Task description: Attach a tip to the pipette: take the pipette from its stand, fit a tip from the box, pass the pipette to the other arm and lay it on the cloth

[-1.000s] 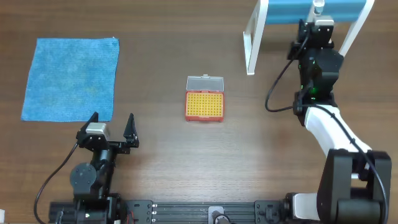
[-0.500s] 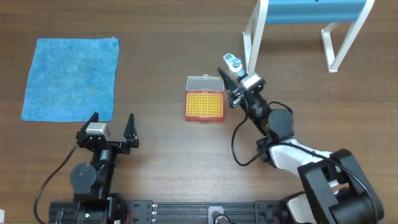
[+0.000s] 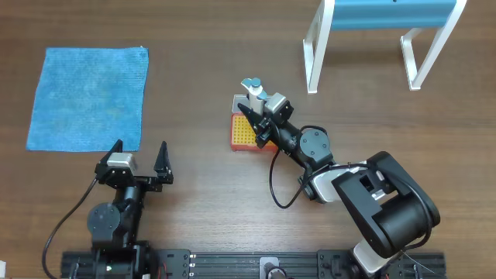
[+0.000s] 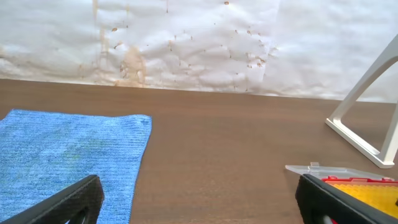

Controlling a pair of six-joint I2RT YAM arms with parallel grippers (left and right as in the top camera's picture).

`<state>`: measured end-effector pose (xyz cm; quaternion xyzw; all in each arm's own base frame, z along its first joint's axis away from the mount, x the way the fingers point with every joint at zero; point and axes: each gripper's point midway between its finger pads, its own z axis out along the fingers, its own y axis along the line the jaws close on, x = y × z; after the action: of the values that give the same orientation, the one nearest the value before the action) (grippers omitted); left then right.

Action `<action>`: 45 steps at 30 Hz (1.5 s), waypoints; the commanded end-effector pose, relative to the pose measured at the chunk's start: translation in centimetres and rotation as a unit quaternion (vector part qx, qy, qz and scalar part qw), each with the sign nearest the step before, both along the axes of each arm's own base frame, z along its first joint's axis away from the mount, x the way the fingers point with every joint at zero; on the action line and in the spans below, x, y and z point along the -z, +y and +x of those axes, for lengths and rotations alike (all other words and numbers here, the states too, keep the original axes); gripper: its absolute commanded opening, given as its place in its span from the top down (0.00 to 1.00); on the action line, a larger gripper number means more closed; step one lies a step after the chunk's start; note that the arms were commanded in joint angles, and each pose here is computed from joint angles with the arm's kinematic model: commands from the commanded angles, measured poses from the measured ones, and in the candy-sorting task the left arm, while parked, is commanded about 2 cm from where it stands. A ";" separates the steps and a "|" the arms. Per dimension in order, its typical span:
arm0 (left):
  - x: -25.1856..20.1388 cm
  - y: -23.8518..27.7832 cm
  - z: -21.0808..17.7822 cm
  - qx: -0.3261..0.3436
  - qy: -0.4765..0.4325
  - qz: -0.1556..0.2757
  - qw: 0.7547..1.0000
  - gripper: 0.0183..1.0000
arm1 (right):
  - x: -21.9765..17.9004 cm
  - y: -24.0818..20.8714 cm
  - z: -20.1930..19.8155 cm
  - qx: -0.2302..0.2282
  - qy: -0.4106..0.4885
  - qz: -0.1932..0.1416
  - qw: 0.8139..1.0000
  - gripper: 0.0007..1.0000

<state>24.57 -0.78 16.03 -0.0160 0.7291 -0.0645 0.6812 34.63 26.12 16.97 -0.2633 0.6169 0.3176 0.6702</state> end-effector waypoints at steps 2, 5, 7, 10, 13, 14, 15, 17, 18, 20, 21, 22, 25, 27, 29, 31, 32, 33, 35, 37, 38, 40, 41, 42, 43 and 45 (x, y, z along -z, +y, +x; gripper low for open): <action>0.2 0.1 0.0 -0.002 0.002 -0.004 1.000 0.00 | -0.1 0.9 0.0 -0.013 0.001 0.007 1.000 0.92; 0.2 0.1 0.0 -0.002 0.002 -0.004 1.000 0.00 | 0.4 1.0 0.1 -0.013 0.006 0.004 1.000 0.92; 0.2 0.1 0.0 -0.002 0.002 -0.004 1.000 0.00 | 0.8 1.2 0.5 -0.012 0.009 0.003 1.000 0.92; 0.2 0.1 0.0 -0.002 0.002 -0.004 1.000 0.00 | 0.7 1.2 0.6 -0.012 0.007 0.003 1.000 0.92; 0.2 0.1 0.0 -0.002 0.002 -0.004 1.000 0.00 | 0.9 1.2 0.6 -0.012 0.011 0.001 1.000 0.92; 0.2 0.1 0.0 -0.002 0.002 -0.004 1.000 0.00 | 1.1 1.3 0.6 -0.012 0.015 -0.001 1.000 0.92; 0.2 0.1 0.0 -0.002 0.002 -0.004 1.000 0.00 | 1.2 1.3 0.6 -0.012 0.015 -0.001 1.000 0.92; 0.2 0.1 0.0 -0.002 0.002 -0.004 1.000 0.00 | 1.3 1.2 0.6 -0.012 0.017 -0.002 1.000 0.92; 0.2 0.1 0.0 -0.002 0.002 -0.004 1.000 0.00 | 1.5 1.2 0.5 -0.012 0.019 -0.004 1.000 0.92; 0.2 0.1 0.0 -0.002 0.002 -0.004 1.000 0.00 | 2.0 1.1 0.3 -0.012 0.027 -0.008 1.000 0.92; 0.2 0.1 0.0 -0.002 0.002 -0.004 1.000 0.00 | 2.3 1.0 0.2 -0.012 0.030 -0.011 0.999 0.92; 0.2 0.1 0.0 -0.002 0.002 -0.004 1.000 0.00 | 2.8 0.9 0.1 -0.012 0.034 -0.017 0.999 0.92; 0.2 0.1 0.0 -0.002 0.002 -0.004 1.000 0.00 | 5.4 0.8 -0.1 -0.012 0.049 -0.036 0.998 0.92; 0.2 0.1 0.0 -0.002 0.002 -0.004 1.000 0.00 | 6.7 0.8 -0.1 -0.011 0.043 -0.060 0.997 0.92; 0.2 0.1 0.0 -0.002 0.002 -0.004 1.000 0.00 | 7.6 0.8 -0.1 -0.011 0.051 -0.067 0.996 0.92; 0.2 0.1 0.0 -0.002 0.002 -0.004 1.000 0.00 | 8.1 0.7 -0.2 -0.011 0.057 -0.071 0.996 0.92; 0.2 0.1 0.0 -0.002 0.002 -0.004 1.000 0.00 | 8.0 0.7 -0.3 -0.011 0.056 -0.070 0.996 0.92; 0.2 0.1 0.0 -0.002 0.002 -0.004 1.000 0.00 | 7.6 0.8 -0.1 -0.011 0.051 -0.067 0.996 0.92; 0.2 0.1 0.0 -0.002 0.002 -0.004 1.000 0.00 | 5.7 0.9 0.3 -0.009 0.030 -0.055 0.998 0.91; 0.2 0.1 0.0 -0.002 0.002 -0.004 1.000 0.00 | 2.9 1.0 0.4 -0.008 0.001 -0.038 0.999 0.92; 0.2 0.1 0.0 -0.002 0.002 -0.004 1.000 0.00 | 1.0 0.9 0.3 -0.007 -0.019 -0.027 0.999 0.92; 0.2 0.1 0.0 -0.002 0.002 -0.004 1.000 0.00 | -1.8 0.6 0.4 -0.002 -0.049 -0.009 0.999 0.92; 0.2 0.1 0.0 -0.002 0.002 -0.004 1.000 0.00 | -3.7 0.4 0.6 0.001 -0.069 0.002 0.998 0.92; 0.2 0.1 0.0 -0.002 0.002 -0.004 1.000 0.00 | -5.6 0.3 0.5 0.003 -0.088 0.013 0.996 0.92; 0.2 0.1 0.0 -0.002 0.002 -0.004 1.000 0.00 | -7.0 0.2 0.3 0.004 -0.101 0.020 0.995 0.92; 0.2 0.1 0.0 -0.002 0.002 -0.004 1.000 0.00 | -9.5 -0.1 -0.1 0.003 -0.110 0.029 0.994 0.92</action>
<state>24.57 -0.78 16.03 -0.0160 0.7291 -0.0645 0.6812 34.76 26.56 22.01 -0.2797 0.5637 0.3066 0.7142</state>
